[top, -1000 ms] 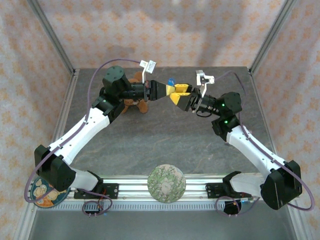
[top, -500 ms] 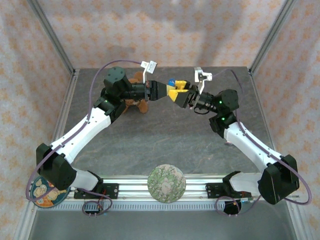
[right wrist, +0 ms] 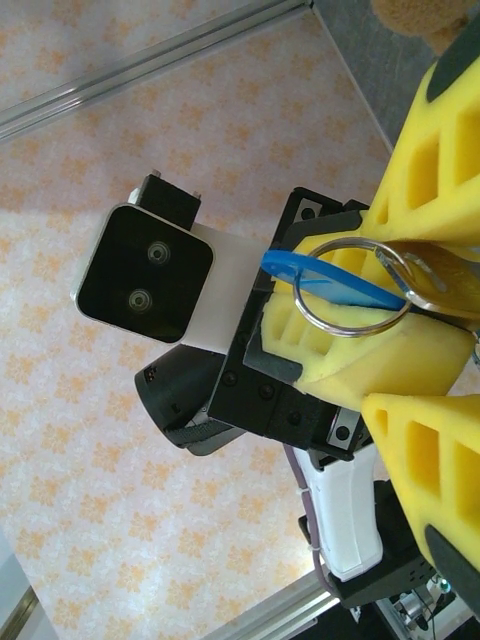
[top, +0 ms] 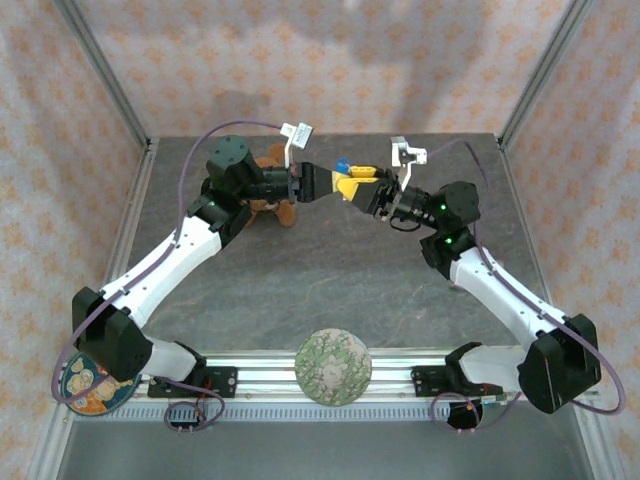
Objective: Remove the keys from the keyring
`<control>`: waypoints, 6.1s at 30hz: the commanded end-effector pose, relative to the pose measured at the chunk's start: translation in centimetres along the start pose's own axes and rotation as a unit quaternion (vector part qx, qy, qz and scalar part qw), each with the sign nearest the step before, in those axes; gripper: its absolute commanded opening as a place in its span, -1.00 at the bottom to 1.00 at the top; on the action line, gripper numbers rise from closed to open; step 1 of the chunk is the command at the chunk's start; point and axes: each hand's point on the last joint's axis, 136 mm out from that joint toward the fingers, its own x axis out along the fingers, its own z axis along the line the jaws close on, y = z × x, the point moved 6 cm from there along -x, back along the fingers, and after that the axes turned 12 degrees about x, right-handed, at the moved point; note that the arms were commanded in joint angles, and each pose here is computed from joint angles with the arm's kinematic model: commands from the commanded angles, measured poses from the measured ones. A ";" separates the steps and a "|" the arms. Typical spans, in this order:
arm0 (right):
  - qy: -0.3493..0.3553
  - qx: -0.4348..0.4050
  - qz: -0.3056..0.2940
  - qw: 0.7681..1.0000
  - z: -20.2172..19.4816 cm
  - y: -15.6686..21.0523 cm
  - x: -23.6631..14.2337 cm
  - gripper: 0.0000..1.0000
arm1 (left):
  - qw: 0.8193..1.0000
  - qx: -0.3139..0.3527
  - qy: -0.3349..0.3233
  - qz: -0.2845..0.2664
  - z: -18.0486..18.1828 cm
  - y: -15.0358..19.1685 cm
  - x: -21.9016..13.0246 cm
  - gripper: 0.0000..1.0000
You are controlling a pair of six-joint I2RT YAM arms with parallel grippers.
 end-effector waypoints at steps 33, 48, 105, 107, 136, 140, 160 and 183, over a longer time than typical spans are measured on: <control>0.028 -0.034 0.007 0.999 1.8 1.2 -1.7 -1.00 | 0.999 0.040 -0.008 -0.030 -1.7 -1.1 -2.1 -1.00; 0.230 -0.025 0.087 0.969 0.3 0.7 -2.9 -1.00 | 0.989 0.072 -0.122 0.034 0.9 3.3 -3.4 -1.00; 0.256 0.032 0.270 0.928 -3.8 5.3 -1.8 -1.00 | 0.844 0.463 -0.269 0.002 5.4 10.3 -1.8 0.32; 0.248 0.034 0.271 0.929 -3.6 5.3 -1.7 -1.00 | 0.845 0.464 -0.266 0.002 5.4 10.2 -1.6 0.29; 0.218 0.029 0.258 0.941 -1.9 4.6 -1.3 -1.00 | 0.841 0.482 -0.245 -0.009 5.8 9.2 0.0 -0.02; 0.220 0.026 0.257 0.941 -1.8 4.5 -1.4 -1.00 | 0.841 0.483 -0.242 -0.008 5.6 9.3 0.0 -0.16; 0.213 0.023 0.242 0.946 -1.3 4.0 -1.1 -1.00 | 0.839 0.490 -0.235 -0.029 5.2 8.8 0.1 -0.23; 0.219 0.016 0.222 0.950 -1.0 3.6 -1.3 -1.00 | 0.838 0.493 -0.229 -0.045 4.5 8.4 0.0 -0.34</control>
